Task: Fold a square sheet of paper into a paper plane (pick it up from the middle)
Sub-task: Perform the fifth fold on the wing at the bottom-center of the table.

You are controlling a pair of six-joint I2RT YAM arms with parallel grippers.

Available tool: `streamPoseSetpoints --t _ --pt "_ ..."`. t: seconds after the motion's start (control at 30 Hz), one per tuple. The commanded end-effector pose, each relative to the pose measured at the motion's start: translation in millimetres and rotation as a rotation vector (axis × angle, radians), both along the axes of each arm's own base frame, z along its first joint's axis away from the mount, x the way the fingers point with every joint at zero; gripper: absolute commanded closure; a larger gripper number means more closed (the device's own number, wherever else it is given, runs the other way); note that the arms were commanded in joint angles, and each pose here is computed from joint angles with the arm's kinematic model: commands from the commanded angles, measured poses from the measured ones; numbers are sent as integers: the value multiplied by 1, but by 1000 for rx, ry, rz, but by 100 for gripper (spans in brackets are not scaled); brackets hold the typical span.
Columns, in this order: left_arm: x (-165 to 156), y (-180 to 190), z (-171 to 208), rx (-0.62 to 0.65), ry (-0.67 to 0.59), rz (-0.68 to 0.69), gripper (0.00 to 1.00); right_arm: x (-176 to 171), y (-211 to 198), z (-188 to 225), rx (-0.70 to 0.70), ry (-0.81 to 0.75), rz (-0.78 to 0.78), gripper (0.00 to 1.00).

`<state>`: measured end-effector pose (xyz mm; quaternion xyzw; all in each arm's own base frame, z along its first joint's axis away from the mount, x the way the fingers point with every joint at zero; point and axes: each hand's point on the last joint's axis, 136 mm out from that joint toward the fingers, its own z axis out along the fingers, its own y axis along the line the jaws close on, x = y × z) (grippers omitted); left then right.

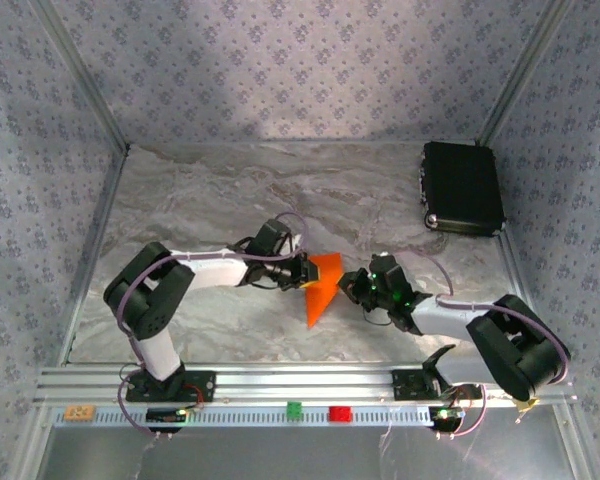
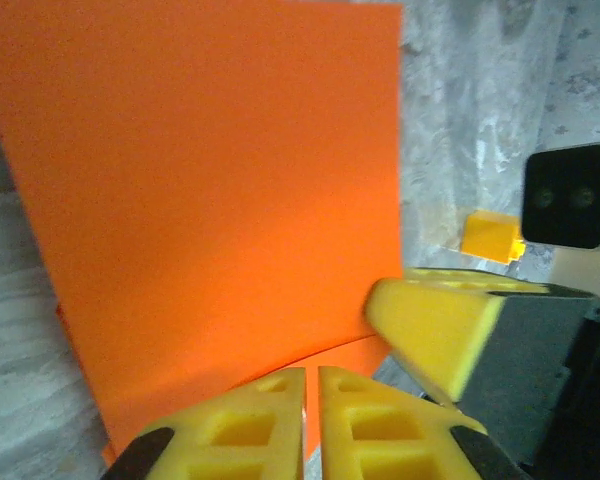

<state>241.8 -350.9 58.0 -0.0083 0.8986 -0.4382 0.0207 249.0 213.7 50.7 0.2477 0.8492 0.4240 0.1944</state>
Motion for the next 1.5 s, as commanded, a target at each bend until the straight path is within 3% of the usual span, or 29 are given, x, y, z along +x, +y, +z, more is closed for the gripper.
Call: streamPoseSetpoints --t 0.0,0.37,0.67,1.23,1.47 --pt "-5 13 -33 79 59 42 92 -2 -5 -5 -25 13 -11 91" --pt "-17 21 -60 93 95 28 100 0 16 5 12 -46 223 72" --pt "-13 18 -53 66 75 11 100 9 20 8 45 -66 315 69" --pt "-10 19 -49 47 68 4 100 25 23 -4 99 -30 436 73" --pt "-8 17 -37 24 44 0 97 26 23 -12 84 -5 443 90"
